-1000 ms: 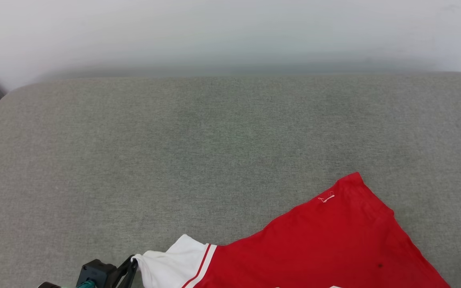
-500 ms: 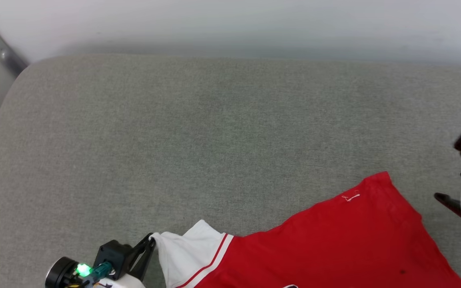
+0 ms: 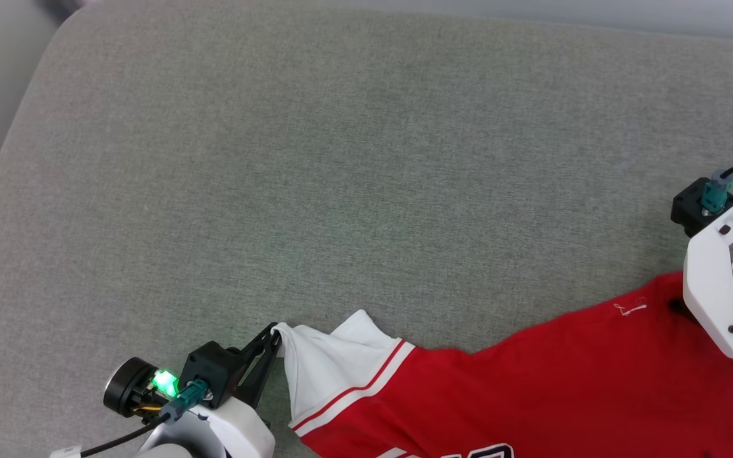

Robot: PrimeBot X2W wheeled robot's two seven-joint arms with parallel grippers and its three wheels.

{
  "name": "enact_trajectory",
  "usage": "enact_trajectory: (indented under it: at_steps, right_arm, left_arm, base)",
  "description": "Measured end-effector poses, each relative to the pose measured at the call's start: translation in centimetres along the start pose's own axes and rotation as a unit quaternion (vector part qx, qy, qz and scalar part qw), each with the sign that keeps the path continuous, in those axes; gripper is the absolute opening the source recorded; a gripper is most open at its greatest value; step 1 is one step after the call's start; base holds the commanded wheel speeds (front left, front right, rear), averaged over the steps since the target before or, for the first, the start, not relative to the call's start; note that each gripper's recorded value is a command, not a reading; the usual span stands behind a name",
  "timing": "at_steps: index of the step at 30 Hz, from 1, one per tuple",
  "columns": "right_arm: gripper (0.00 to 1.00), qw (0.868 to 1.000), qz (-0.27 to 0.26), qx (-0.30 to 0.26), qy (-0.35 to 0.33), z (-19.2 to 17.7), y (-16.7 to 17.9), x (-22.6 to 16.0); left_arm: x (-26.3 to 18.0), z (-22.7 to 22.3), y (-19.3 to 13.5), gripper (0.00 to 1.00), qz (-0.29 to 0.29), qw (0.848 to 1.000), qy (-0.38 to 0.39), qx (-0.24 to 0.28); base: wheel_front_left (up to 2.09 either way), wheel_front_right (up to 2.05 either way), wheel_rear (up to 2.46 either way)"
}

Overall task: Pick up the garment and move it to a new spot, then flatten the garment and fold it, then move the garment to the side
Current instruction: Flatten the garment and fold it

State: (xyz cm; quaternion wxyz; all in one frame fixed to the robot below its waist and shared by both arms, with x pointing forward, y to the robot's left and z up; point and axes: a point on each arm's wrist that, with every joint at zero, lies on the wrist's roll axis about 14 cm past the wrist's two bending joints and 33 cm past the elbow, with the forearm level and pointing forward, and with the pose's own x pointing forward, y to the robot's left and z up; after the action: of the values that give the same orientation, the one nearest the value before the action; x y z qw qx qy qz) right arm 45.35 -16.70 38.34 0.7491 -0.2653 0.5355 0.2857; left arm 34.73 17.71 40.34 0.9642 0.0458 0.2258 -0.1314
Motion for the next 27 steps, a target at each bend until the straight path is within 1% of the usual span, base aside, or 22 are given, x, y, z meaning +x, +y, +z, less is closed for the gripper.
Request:
enact_trajectory:
  at_steps: [4, 5, 8, 12, 16, 19, 22, 27]
  right_arm:
    - [1.0, 1.0, 0.021, -0.006, 0.008, -0.2, 0.9, 1.5]
    - [0.0, 1.0, 0.027, 0.001, 0.001, -0.3, 1.1, 1.5]
    - [0.0, 0.999, 0.027, 0.002, -0.02, -0.1, 1.4, 1.0]
    - [0.0, 0.998, 0.013, 0.001, -0.059, 0.4, 1.3, -0.4]
    - [0.0, 0.992, -0.004, 0.003, -0.129, 2.0, 1.1, -3.3]
    - [0.0, 0.981, -0.022, 0.002, -0.191, 3.3, 1.0, -6.1]
    - [0.0, 0.967, -0.051, -0.002, -0.249, 4.2, 0.4, -9.4]
    - [0.0, 0.937, -0.099, -0.002, -0.334, 5.4, -0.5, -15.3]
  left_arm:
    - [0.0, -0.5, 0.3, 0.0, 0.007, 1.0, 0.007, -0.002]
    - [0.0, -0.4, 0.4, 0.0, 0.01, 1.0, 0.006, -0.003]
    - [-0.2, -0.2, 0.4, 0.0, 0.011, 1.0, 0.001, -0.001]
    - [-0.9, 0.0, 0.2, 0.0, 0.011, 1.0, -0.006, 0.0]
    - [-1.6, 0.7, -0.3, 0.0, 0.006, 1.0, -0.023, 0.003]
    - [-2.2, 2.0, -0.4, 0.0, 0.007, 0.999, -0.047, 0.009]
    - [-2.9, 4.0, -0.1, 0.0, 0.012, 0.996, -0.081, 0.022]
    - [-4.0, 9.5, 0.9, 0.0, 0.024, 0.985, -0.163, 0.053]
  base:
    - [0.0, 0.0, 0.0]
    - [0.0, 0.0, 0.0]
    - [0.0, 0.0, 0.0]
    - [0.0, 0.0, 0.0]
    - [0.0, 0.0, 0.0]
    - [0.0, 0.0, 0.0]
    - [0.0, 0.0, 0.0]
    - [0.0, 0.0, 0.0]
